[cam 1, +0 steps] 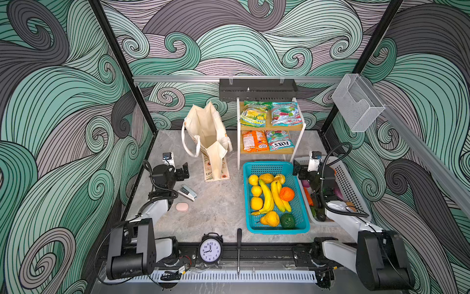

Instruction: Place the food into the grocery bag and tie it

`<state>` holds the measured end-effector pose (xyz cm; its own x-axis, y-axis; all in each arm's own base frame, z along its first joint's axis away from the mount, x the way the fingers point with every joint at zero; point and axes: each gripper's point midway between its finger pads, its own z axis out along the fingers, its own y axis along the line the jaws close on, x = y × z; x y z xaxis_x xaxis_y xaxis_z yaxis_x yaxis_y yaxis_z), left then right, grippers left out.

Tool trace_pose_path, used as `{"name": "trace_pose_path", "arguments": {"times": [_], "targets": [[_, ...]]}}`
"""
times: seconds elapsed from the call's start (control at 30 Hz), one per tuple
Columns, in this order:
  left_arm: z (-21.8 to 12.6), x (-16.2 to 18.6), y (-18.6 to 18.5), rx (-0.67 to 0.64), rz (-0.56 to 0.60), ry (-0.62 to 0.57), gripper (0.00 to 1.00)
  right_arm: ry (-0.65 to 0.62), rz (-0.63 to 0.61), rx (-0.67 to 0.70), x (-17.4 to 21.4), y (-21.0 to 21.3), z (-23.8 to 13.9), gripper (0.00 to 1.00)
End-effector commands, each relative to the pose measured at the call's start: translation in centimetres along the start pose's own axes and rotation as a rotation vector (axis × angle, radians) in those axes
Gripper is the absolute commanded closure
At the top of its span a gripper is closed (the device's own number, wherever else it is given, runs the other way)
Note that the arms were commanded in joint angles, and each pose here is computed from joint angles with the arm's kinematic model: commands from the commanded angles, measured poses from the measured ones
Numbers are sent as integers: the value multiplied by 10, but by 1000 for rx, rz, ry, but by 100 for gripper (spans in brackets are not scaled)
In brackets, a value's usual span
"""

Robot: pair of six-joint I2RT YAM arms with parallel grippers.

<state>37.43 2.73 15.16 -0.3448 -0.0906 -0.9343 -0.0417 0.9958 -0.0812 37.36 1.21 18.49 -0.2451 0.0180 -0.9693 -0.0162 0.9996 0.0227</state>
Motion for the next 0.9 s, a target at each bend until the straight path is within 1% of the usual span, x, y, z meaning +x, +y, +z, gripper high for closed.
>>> {"name": "trace_pose_path", "arguments": {"times": [0.0,0.07,0.1,0.13,0.2,0.23,0.27,0.33,0.43,0.47,0.57,0.63,0.67,0.7,0.73,0.8,0.87], "targets": [[-14,-3,-5,6,-49,7,1,47,255,75,0,-12,-10,0],[-24,-15,-8,16,-95,-28,1,16,270,-29,-12,5,-12,1],[-30,-23,-4,-11,-164,-56,1,33,287,-79,-16,14,-14,0],[-38,-32,3,-52,-260,-83,1,71,290,-134,-19,24,-18,0],[-55,-36,15,-134,-446,-70,2,97,285,-239,-30,42,-27,0],[-64,-38,16,-146,-509,-57,1,96,300,-286,-35,50,-31,1],[-70,-40,11,-125,-538,-48,1,84,324,-323,-38,56,-34,0],[-81,-59,-12,13,-524,-73,2,54,360,-420,-48,70,-43,0],[-87,-70,-18,72,-640,-133,2,60,357,-583,-61,96,-52,0],[-87,-74,-21,102,-655,-149,1,74,351,-617,-62,102,-54,0],[-93,-84,-32,173,-702,-149,1,114,311,-669,-64,117,-59,0],[-95,-92,-40,209,-643,-131,1,107,277,-686,-66,128,-62,0],[-95,-92,-39,183,-631,-94,1,107,261,-687,-66,133,-64,0],[-95,-89,-33,117,-619,-34,1,117,240,-682,-66,138,-64,0],[-96,-87,-33,90,-594,28,1,120,222,-680,-67,141,-65,0],[-96,-88,-38,81,-544,121,1,139,180,-682,-66,153,-67,0],[-94,-92,-44,99,-537,142,1,146,157,-689,-68,161,-68,0]]}}
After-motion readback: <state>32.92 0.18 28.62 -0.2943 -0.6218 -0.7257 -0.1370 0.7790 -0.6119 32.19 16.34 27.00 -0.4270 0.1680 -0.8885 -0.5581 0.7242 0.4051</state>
